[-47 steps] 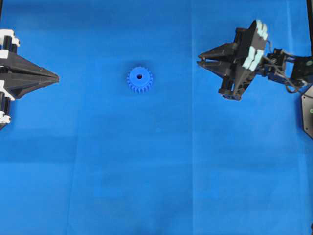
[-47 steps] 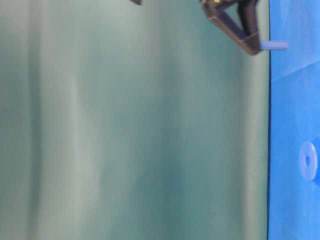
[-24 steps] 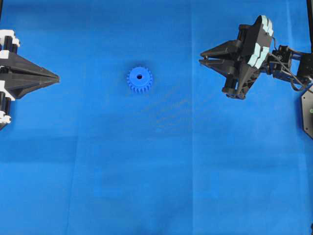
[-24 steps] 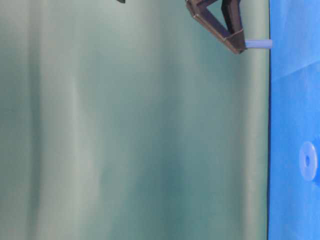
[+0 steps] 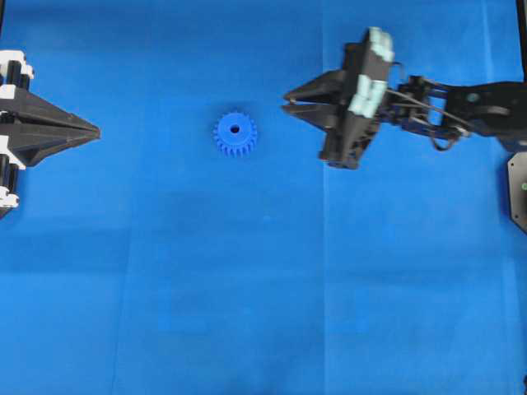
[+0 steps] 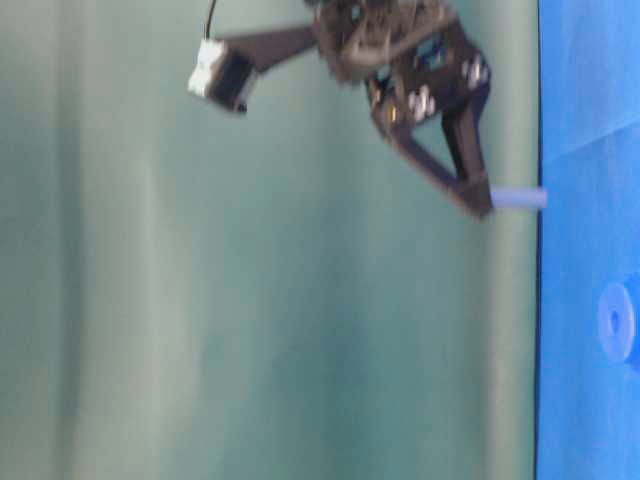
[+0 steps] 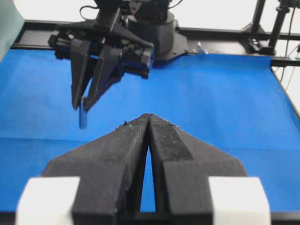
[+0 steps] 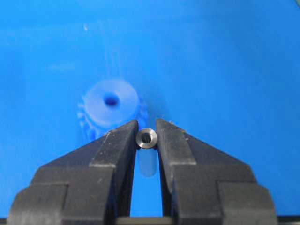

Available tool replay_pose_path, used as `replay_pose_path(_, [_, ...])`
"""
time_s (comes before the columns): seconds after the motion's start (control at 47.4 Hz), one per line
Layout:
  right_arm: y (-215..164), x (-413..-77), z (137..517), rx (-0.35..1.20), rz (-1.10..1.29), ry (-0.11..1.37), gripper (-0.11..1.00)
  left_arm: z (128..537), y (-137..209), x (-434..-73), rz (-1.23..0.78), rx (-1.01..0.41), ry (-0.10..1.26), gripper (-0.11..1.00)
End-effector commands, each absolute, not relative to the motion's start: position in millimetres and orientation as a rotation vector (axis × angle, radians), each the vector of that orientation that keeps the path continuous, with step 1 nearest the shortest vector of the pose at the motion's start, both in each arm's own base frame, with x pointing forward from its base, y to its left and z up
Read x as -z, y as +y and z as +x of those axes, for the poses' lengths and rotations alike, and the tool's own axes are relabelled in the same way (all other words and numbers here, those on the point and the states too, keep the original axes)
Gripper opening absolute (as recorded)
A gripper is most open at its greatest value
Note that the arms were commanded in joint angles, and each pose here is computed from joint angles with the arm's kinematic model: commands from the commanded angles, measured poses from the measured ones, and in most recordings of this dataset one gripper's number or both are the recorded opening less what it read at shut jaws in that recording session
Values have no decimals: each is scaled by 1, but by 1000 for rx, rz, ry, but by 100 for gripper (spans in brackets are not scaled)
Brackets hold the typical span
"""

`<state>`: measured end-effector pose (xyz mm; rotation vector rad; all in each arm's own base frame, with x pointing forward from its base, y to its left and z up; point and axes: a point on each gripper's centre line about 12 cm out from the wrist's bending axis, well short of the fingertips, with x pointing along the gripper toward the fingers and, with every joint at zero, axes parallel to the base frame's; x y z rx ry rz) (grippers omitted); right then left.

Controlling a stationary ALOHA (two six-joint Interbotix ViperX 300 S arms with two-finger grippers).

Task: Insert the shaft placed at a random location into the center hole of the small gear at another random location.
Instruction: 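Carry the held shaft left toward the blue gear with the right gripper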

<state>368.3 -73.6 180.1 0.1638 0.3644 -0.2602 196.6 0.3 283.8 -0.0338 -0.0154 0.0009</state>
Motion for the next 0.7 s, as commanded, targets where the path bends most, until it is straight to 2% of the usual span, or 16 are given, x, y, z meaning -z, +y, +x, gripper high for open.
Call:
replay_pose_path(0.0, [-74, -194, 385, 250, 161, 324, 3, 198, 1, -286, -34, -2, -20, 0])
replay_pose_path(0.359, [-62, -196, 429, 204, 156, 322, 3, 198, 1, -286, -35, -2, -20, 0])
replay_pose_path(0.676, [-60, -194, 440, 195, 154, 321, 3, 198, 1, -286, -35, -2, -22, 0])
